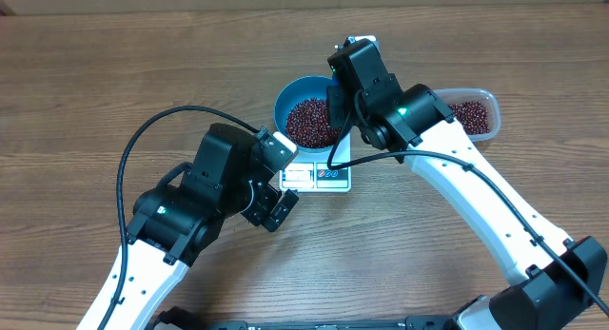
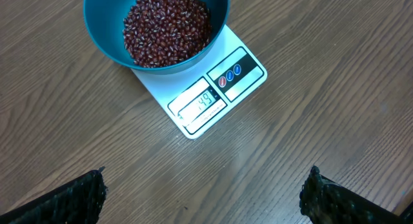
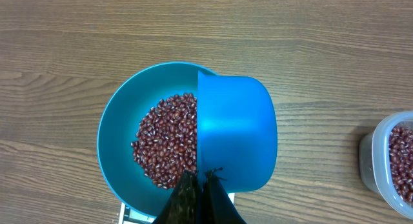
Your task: Scoop item into bowl and weigh 150g on scale
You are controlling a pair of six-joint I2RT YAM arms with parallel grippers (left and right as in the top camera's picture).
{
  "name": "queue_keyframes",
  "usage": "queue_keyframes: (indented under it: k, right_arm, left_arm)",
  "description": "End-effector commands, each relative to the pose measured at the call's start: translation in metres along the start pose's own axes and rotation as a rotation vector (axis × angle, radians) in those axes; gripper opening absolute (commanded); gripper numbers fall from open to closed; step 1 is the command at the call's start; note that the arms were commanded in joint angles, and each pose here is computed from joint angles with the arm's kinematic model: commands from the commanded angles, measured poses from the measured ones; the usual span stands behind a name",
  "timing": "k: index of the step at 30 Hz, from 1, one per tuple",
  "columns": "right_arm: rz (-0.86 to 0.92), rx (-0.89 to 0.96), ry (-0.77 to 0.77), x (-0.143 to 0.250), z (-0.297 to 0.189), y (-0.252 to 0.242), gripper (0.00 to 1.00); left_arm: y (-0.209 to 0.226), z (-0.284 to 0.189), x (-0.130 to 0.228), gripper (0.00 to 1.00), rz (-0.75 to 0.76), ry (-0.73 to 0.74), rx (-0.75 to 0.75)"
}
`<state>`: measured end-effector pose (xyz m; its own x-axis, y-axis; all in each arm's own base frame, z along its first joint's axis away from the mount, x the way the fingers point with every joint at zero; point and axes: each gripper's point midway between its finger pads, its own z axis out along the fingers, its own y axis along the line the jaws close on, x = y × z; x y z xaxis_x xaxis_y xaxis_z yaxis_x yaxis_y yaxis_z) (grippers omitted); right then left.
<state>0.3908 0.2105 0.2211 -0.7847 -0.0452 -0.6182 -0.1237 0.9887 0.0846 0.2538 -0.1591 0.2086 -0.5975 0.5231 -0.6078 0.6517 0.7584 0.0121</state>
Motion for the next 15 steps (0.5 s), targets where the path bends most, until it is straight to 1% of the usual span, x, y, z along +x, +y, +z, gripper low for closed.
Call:
queue_keyframes:
  k: [1, 15]
  right_arm:
    - [0.013, -0.008, -0.023, -0.0098, -0.004, 0.0016, 0.04]
    - [0.017, -0.024, -0.015, -0.009, -0.0037, 0.0027, 0.04]
  left_arm:
    - [0.0, -0.0026, -0.0056, 0.99, 0.008, -0.015, 0.008]
    - [0.0001, -0.0026, -0.0055, 1.0, 0.008, -0.015, 0.008]
